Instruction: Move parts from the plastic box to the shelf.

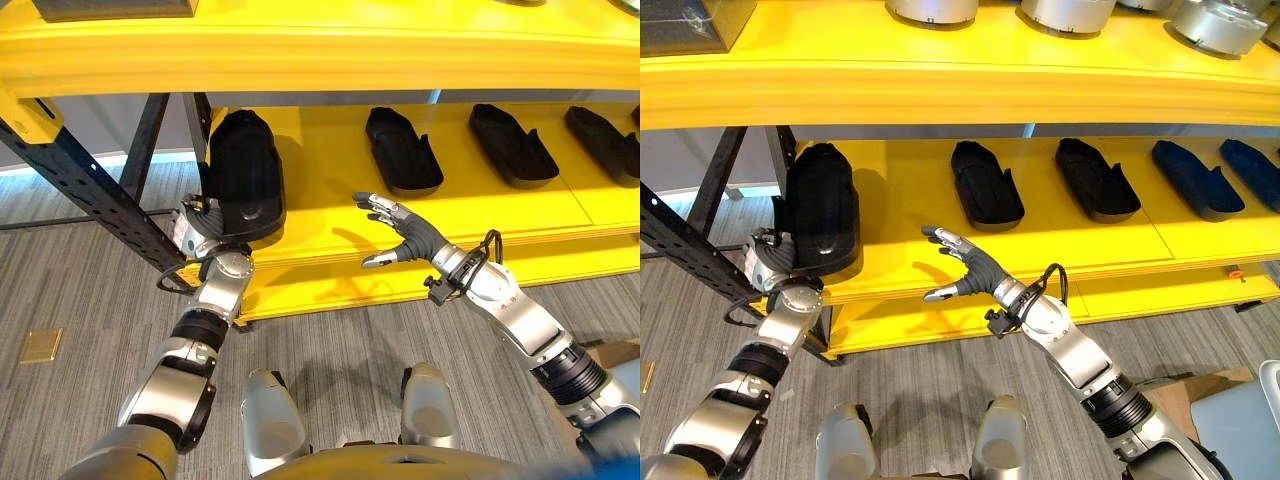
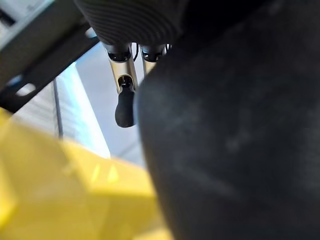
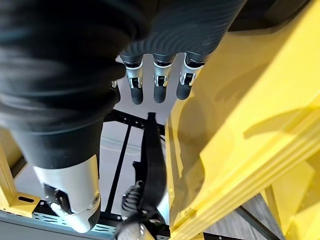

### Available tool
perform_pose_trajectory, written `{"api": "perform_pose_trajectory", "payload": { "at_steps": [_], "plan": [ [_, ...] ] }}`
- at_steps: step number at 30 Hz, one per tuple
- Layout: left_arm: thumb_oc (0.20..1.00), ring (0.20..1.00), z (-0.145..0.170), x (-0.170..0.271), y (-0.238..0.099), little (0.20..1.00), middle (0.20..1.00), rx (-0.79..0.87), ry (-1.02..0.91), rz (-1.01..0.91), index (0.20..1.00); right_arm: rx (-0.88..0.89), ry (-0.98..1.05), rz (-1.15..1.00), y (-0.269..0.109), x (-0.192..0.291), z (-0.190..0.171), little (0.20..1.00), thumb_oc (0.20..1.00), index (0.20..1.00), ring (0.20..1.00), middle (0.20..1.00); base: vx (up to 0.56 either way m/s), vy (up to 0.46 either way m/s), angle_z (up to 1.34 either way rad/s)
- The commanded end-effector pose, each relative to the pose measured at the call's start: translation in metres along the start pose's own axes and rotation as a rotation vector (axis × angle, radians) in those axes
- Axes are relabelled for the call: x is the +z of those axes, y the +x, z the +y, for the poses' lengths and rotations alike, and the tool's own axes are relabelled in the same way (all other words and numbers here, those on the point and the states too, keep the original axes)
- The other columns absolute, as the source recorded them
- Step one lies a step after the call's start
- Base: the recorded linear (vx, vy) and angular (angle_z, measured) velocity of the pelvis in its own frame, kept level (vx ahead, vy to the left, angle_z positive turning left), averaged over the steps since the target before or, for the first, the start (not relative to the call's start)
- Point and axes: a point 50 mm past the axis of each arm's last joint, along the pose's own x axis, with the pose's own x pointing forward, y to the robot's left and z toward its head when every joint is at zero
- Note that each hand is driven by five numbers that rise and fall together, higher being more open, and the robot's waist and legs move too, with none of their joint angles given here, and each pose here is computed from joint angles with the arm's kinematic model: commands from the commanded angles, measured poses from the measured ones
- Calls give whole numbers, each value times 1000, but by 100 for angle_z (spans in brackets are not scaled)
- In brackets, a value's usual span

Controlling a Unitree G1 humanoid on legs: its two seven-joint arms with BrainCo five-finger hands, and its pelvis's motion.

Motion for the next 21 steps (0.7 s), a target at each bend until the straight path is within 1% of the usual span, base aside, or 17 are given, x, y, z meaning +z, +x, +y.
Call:
{"api": "perform_pose_trajectory", "payload": {
  "at_steps": [1,2,3,7,15,17,21],
  "plan": [
    [200,200,11,37,20,200,200,95,-59,-86,200,4,13,-77,3,17,-3,1000,1000,1000,1000,1000,23,70,-19],
    [200,200,13,40,24,200,200,108,-55,-86,200,5,8,-76,3,19,-4,1000,1000,1000,1000,1000,7,73,-18],
    [200,200,22,48,38,200,200,132,-34,-102,200,7,-7,-76,5,22,-6,1000,1000,1000,1000,1000,-15,65,-11],
    [200,200,36,66,58,200,200,181,6,-118,200,5,-25,-81,9,29,-14,1000,1000,1000,1000,1000,-25,63,-9],
    [200,200,59,111,79,200,200,282,56,-189,200,7,-55,-114,14,45,-26,1000,1000,1000,1000,1000,-41,46,-9],
    [200,200,71,127,87,200,200,323,52,-190,200,3,-54,-123,12,50,-32,1000,1000,1000,1000,1000,-57,79,-2],
    [200,200,77,126,92,200,200,352,29,-127,200,-18,-54,-128,7,51,-37,1000,1000,1000,1000,1000,-53,51,-6]
  ]
}}
